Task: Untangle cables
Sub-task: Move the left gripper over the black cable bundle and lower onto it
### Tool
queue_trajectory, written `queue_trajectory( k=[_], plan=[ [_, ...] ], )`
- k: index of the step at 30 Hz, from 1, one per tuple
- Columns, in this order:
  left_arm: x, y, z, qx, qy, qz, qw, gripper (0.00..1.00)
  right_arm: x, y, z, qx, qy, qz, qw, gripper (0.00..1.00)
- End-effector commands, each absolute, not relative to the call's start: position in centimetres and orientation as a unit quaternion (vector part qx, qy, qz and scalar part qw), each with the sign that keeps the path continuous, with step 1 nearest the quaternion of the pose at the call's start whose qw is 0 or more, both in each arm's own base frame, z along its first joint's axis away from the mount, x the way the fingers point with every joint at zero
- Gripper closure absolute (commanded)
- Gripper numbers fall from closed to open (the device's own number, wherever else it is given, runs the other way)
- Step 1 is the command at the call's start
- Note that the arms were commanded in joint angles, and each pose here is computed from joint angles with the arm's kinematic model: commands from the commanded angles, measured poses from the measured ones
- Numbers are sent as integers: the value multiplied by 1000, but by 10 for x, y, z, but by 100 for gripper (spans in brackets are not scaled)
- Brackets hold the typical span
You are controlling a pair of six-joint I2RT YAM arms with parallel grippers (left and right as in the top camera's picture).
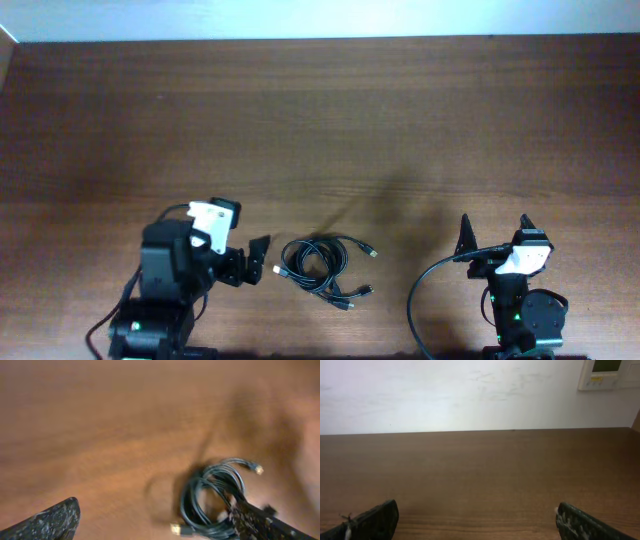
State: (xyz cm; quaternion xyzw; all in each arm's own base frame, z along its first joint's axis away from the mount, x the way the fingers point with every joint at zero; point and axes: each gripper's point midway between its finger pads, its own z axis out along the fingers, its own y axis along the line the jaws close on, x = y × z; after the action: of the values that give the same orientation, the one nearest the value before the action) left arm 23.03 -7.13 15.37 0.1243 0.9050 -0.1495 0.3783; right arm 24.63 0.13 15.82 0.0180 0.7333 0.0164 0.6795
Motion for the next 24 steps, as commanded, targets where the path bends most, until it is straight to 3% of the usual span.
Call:
queue_trajectory(
  k=[1,9,24],
  plan=[
    [232,-92,168,176,900,-173,360,1,246,-2,156,26,734,14,679,1],
    [239,-122,168,232,920,-171,264,1,246,-2,156,26,734,14,679,1],
    [230,-151,82,242,957,-139,82,1,246,-2,156,26,734,14,679,1]
  ],
)
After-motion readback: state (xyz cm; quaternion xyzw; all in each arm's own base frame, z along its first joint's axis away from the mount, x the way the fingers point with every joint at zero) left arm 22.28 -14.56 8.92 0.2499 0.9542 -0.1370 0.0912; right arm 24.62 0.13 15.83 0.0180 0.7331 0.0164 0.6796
